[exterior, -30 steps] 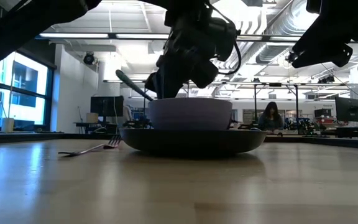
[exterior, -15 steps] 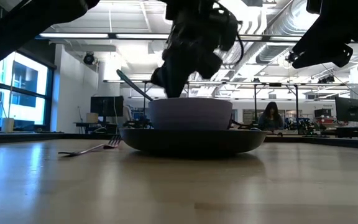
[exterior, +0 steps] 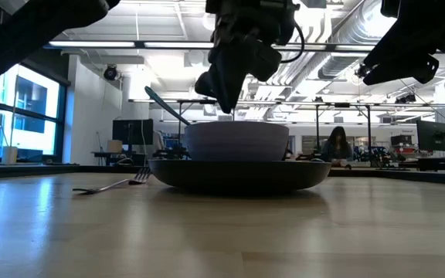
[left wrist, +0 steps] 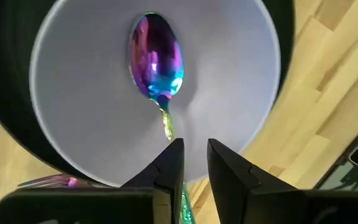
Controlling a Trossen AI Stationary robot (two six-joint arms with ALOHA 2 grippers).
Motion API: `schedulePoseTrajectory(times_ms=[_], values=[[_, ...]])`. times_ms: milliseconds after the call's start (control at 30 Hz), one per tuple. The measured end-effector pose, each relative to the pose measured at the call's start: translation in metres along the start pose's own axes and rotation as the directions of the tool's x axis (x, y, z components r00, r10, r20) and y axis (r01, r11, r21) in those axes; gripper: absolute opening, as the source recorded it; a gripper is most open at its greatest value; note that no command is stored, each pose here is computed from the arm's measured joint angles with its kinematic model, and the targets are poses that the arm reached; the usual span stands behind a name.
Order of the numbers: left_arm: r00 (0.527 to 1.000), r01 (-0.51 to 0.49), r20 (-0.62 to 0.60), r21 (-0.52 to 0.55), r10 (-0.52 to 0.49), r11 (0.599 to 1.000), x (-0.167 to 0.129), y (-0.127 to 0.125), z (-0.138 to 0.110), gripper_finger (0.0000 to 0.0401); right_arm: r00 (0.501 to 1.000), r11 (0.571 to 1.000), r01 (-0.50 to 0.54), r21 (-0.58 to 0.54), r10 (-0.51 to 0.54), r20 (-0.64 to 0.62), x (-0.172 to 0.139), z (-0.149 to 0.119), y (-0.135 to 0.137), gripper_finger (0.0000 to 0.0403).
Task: Set table place
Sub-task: Return to Home Position
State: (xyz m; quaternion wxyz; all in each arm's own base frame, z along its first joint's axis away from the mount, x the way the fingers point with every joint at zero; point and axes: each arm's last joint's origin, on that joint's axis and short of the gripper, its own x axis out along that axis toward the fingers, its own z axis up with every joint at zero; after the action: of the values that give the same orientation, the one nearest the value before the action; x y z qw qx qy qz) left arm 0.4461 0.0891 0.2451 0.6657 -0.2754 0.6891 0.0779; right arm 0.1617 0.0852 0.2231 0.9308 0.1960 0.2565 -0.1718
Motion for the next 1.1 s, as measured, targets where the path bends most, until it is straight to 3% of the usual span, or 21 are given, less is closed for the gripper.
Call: schedulePoseTrajectory(times_ms=[467,733,867,1100], values=[[1.0,-0.003,0.028,0.019,0.002,1.0,-0.009,-0.001,-0.003,0.006,1.0,1.0,0.0,0.003,0.0,0.0,0.0,0.0,0.0,0.0204],[0.984,-0.053,0.171,0.06,0.042,0.997,-0.041,-0.005,-0.013,0.006,1.0,1.0,-0.001,0.001,0.001,0.0,0.0,0.0,0.0,0.0204],[0.944,-0.023,0.331,0.103,-0.012,0.994,-0.068,-0.012,-0.018,0.006,1.0,1.0,-0.001,0.003,0.001,0.0,0.0,0.0,0.0,0.0204],[0.816,-0.012,0.57,0.173,-0.09,0.985,-0.117,-0.022,-0.031,0.006,1.0,1.0,-0.004,0.014,0.004,0.002,0.0,0.0,0.0,0.0204]])
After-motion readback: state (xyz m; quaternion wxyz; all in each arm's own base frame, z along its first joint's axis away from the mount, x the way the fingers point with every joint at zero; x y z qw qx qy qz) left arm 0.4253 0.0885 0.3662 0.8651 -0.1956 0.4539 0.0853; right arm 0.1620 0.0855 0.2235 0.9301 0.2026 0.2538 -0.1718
